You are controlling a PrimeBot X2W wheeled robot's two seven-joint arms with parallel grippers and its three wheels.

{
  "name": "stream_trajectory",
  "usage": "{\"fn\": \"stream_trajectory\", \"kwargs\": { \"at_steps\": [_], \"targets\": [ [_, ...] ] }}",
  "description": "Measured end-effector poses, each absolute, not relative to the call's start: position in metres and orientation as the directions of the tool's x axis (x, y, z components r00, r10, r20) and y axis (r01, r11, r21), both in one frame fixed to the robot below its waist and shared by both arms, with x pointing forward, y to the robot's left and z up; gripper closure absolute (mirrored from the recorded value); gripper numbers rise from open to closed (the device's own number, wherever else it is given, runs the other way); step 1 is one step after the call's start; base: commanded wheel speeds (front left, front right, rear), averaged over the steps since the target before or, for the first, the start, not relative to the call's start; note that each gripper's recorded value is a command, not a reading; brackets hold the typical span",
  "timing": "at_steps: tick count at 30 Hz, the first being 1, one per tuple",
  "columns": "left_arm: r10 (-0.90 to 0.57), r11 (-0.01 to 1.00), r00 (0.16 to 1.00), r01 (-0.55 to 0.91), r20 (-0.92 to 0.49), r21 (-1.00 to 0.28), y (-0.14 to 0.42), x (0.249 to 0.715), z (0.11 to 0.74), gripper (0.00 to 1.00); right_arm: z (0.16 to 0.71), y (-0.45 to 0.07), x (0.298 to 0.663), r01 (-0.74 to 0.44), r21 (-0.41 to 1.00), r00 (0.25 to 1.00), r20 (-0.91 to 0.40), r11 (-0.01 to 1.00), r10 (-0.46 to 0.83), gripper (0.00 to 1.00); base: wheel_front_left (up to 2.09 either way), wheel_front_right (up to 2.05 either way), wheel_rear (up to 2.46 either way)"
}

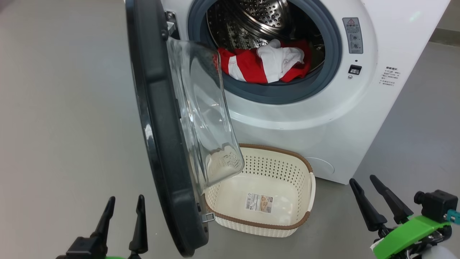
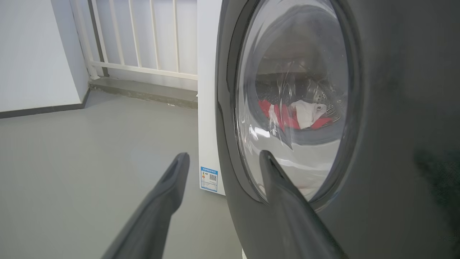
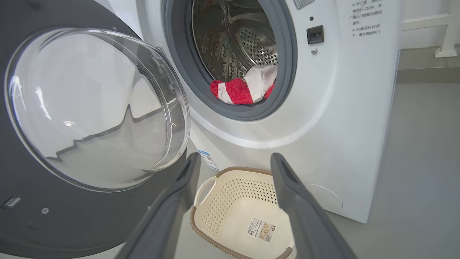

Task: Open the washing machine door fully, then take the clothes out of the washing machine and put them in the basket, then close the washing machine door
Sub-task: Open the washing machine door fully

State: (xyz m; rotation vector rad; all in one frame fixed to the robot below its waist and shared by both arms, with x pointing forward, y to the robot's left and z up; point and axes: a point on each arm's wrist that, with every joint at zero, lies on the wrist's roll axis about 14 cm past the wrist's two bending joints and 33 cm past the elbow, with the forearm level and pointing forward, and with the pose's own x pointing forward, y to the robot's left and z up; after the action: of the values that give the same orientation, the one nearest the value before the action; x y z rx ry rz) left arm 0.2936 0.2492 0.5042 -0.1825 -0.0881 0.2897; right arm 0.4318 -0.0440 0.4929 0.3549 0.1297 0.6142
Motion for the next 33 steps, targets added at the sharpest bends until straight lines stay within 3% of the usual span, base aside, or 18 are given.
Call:
{"fn": "stream_trajectory", "kwargs": {
  "at_steps": [10, 24, 33],
  "targets": [
    [0.294, 0.942, 0.954, -0.278, 0.058, -0.19, 0.25, 0.293, 0.504, 0.0, 0.503, -0.071, 0.434, -0.452, 0.294, 0.888, 0.057, 0.842, 0.457, 0.0, 0.0, 0.0, 0.0],
    [0.293, 0.941, 0.954, -0.277, 0.059, -0.193, 0.249, 0.292, 0.504, 0.0, 0.473, -0.08, 0.415, -0.396, 0.26, 0.909, -0.025, 0.881, 0.416, 0.0, 0.0, 0.0, 0.0],
    [0.286, 0.943, 0.956, -0.269, 0.064, -0.194, 0.247, 0.294, 0.505, 0.0, 0.478, -0.084, 0.415, -0.393, 0.23, 0.914, -0.011, 0.89, 0.406, 0.0, 0.0, 0.0, 0.0]
  ]
}}
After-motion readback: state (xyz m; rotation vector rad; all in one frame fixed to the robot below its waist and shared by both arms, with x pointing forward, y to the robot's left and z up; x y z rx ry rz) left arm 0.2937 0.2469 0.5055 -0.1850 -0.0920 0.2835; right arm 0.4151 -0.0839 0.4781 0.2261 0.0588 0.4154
